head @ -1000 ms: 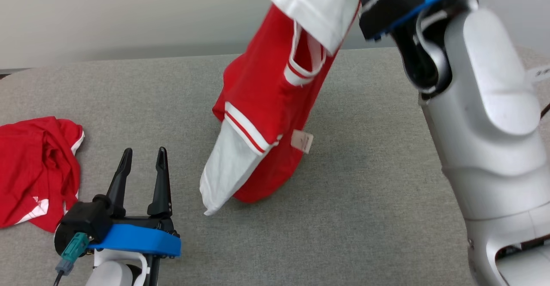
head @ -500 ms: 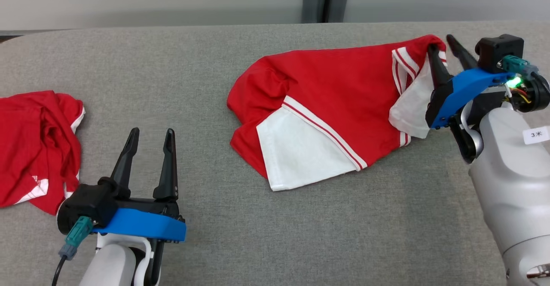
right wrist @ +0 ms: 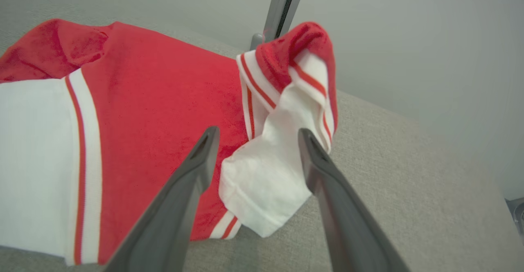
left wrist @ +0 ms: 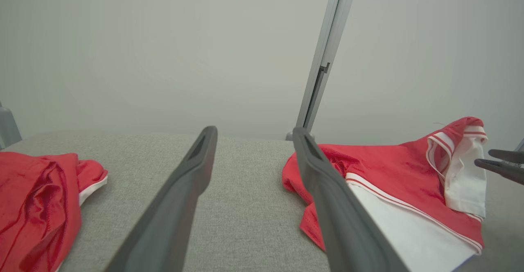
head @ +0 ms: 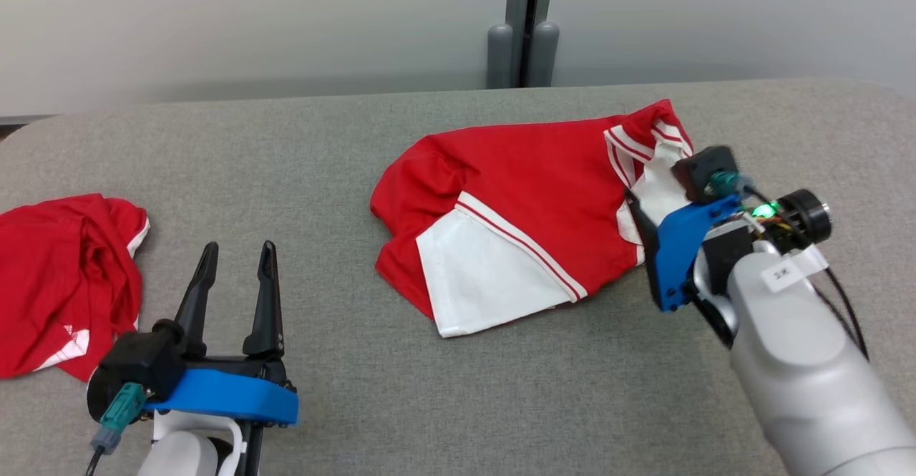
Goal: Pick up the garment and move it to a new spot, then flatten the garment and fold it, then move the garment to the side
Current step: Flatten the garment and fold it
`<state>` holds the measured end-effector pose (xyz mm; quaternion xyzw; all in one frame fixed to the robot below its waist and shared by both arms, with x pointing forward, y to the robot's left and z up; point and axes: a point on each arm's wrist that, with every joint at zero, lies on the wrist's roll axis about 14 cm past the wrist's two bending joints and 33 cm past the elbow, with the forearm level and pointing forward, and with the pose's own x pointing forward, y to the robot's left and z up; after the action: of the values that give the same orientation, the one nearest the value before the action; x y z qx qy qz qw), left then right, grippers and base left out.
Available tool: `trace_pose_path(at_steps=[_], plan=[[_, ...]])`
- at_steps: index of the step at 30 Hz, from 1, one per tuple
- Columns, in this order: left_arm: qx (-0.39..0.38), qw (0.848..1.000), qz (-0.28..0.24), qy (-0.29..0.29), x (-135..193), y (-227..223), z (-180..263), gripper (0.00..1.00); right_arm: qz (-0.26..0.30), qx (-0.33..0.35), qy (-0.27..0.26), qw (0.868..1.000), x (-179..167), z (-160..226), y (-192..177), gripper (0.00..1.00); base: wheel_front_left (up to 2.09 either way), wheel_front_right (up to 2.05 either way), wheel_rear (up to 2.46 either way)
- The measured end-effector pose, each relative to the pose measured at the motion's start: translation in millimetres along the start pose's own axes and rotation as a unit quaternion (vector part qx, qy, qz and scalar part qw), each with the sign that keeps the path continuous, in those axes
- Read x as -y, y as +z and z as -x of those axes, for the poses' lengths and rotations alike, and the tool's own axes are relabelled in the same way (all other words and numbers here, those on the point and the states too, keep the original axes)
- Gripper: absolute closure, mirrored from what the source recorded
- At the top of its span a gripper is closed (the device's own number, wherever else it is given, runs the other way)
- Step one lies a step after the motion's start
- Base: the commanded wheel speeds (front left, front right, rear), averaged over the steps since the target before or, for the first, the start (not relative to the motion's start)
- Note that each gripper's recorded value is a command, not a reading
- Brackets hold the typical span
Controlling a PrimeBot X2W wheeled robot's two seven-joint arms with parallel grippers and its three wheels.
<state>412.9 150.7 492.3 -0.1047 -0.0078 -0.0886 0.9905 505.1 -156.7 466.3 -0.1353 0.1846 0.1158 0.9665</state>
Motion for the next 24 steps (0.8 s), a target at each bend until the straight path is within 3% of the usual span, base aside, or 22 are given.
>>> trace_pose_path(at_steps=[5,10,14,24], plan=[[0.005,1.0,0.002,-0.006,5,4,2,0.0,0.028,0.036,0.061,0.997,-51,22,1,0.0,0.0,0.0,0.0],[-0.002,1.0,0.003,0.0,3,-2,3,0.0,0.045,0.014,0.136,0.99,-107,44,-25,0.0,0.0,0.0,0.0],[-0.005,1.0,0.005,0.003,0,-4,1,0.0,0.093,-0.013,0.133,0.987,-98,45,-43,0.0,0.0,0.0,0.0],[-0.01,1.0,0.001,0.021,-14,-7,3,0.0,0.145,-0.036,0.141,0.979,-104,22,-54,0.0,0.0,0.0,0.0]])
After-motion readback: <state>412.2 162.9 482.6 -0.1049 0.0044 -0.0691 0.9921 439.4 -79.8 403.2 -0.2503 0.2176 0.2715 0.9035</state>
